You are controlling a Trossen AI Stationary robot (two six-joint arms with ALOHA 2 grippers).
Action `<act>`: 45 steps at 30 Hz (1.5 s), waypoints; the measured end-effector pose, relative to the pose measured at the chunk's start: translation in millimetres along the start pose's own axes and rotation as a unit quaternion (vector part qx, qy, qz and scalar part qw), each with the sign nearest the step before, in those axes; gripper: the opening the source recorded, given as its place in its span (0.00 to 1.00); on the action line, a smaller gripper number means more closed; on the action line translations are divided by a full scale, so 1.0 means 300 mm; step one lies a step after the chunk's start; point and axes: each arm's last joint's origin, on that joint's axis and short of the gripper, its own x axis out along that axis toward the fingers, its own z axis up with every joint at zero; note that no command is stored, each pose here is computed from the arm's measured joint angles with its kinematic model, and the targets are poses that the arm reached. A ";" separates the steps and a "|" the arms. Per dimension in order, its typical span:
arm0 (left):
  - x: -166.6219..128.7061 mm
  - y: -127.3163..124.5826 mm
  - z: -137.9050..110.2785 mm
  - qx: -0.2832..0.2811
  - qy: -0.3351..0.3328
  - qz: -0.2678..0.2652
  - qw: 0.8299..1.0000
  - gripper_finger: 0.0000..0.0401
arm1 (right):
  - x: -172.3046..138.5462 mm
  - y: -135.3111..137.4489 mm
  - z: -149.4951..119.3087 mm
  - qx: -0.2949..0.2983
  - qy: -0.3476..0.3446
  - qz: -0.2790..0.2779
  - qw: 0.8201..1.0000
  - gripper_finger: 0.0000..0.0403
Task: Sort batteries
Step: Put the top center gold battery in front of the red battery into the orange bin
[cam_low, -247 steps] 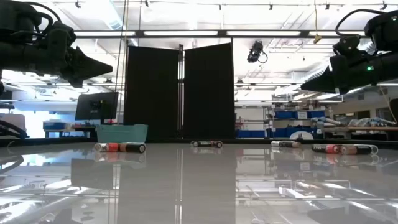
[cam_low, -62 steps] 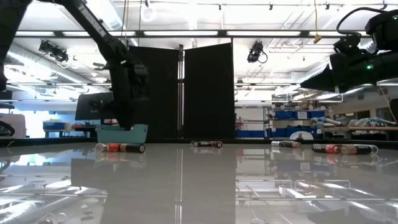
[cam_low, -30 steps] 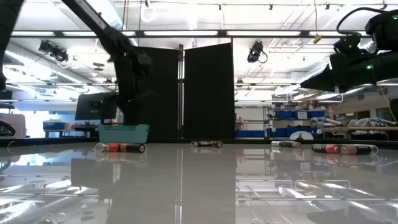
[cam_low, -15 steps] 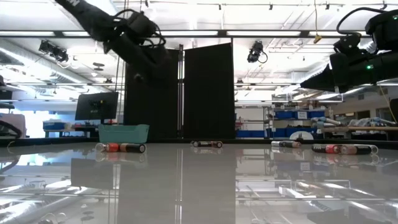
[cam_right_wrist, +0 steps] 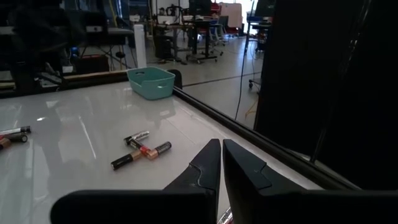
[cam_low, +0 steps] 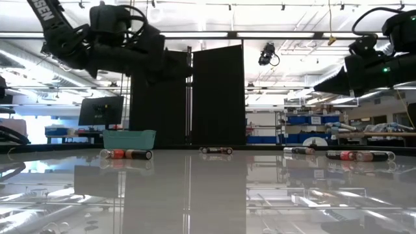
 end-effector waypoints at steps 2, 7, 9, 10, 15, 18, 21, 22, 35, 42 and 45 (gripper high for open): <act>-0.004 0.000 -0.010 -0.001 0.008 -0.002 1.000 0.33 | 0.000 0.000 0.002 0.000 -0.003 0.000 1.000 0.07; -0.005 -0.005 -0.012 0.013 0.010 -0.027 1.000 0.33 | 0.000 0.000 0.005 0.001 -0.008 0.000 1.000 0.07; -0.005 -0.005 -0.010 0.014 0.006 -0.028 0.999 0.33 | 0.000 0.000 0.005 0.001 -0.008 0.000 1.000 0.07; -0.005 -0.004 -0.010 0.014 0.006 -0.028 0.999 0.33 | 0.000 0.000 0.005 0.001 -0.008 0.000 1.000 0.07; -0.005 -0.004 -0.011 0.025 0.009 -0.028 0.999 0.33 | 0.000 0.000 0.008 0.002 -0.013 0.000 1.000 0.07; -0.005 -0.004 -0.011 0.031 0.008 -0.028 0.999 0.33 | -0.001 0.000 0.018 0.005 -0.028 0.000 1.000 0.07; -0.005 -0.004 -0.014 0.033 0.013 -0.029 0.999 0.33 | -0.002 -0.001 0.034 0.023 -0.053 0.000 0.998 0.07; -0.005 -0.004 -0.015 0.033 0.015 -0.029 0.999 0.33 | -0.002 -0.001 0.040 0.039 -0.061 0.001 0.997 0.07; -0.006 -0.004 -0.036 0.051 0.047 -0.029 0.997 0.33 | 0.020 0.020 0.060 0.106 -0.079 0.076 0.988 0.02; -0.006 -0.005 -0.039 0.051 0.050 -0.032 0.997 0.33 | 0.062 0.047 0.093 0.119 -0.041 0.096 0.987 0.04; -0.006 -0.005 -0.037 0.051 0.047 -0.032 0.997 0.33 | 0.085 0.070 0.126 0.119 -0.026 0.112 0.986 0.04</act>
